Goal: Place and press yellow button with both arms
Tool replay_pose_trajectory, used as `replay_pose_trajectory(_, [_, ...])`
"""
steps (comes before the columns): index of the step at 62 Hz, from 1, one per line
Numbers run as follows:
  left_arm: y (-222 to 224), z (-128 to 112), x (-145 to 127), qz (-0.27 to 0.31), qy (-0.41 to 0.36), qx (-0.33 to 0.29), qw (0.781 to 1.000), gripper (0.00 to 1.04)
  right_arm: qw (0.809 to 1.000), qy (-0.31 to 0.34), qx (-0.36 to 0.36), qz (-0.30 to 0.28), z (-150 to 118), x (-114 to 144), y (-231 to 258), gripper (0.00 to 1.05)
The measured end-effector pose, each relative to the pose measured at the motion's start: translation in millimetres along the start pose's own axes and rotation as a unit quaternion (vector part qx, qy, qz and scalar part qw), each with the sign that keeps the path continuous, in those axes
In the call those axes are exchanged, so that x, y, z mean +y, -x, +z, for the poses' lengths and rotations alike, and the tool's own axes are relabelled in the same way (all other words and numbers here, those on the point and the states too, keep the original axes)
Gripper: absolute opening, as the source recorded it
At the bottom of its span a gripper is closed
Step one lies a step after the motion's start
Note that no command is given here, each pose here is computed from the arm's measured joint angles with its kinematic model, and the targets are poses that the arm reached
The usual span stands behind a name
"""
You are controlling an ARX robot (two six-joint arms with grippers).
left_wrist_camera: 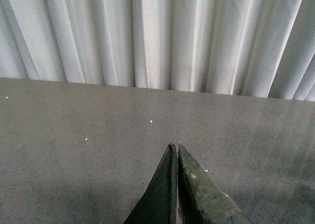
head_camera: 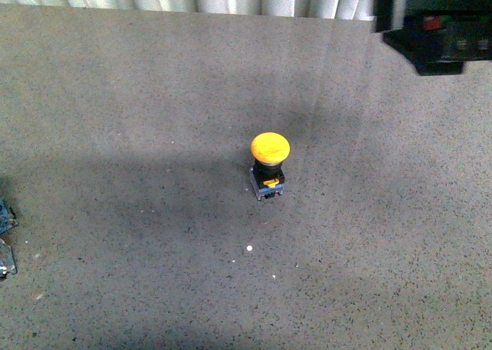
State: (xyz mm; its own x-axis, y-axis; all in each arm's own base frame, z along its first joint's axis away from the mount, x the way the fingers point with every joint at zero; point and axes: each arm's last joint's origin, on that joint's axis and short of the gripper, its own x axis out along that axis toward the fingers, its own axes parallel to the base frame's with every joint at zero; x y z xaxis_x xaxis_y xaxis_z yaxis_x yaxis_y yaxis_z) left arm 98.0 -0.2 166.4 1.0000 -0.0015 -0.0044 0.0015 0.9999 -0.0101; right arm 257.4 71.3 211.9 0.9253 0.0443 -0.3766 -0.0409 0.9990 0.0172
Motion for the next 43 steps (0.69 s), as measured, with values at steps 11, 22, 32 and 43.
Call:
replay_pose_trajectory(11, [0, 0, 0, 0.000, 0.000, 0.000, 1.000, 0.01, 0.984, -0.005, -0.177, -0.018, -21, -22, 24, 0.10])
replay_pose_trajectory(22, [0, 0, 0, 0.000, -0.001, 0.000, 1.000, 0.01, 0.982, 0.001, -0.190, -0.017, -39, -37, 46, 0.01])
replay_pose_trajectory(32, [0, 0, 0, 0.000, -0.001, 0.000, 1.000, 0.01, 0.982, 0.002, -0.187, -0.018, -58, -50, 65, 0.01])
replay_pose_trajectory(43, [0, 0, 0, 0.000, -0.001, 0.000, 1.000, 0.01, 0.983, 0.003, -0.185, -0.015, -71, -58, 80, 0.01])
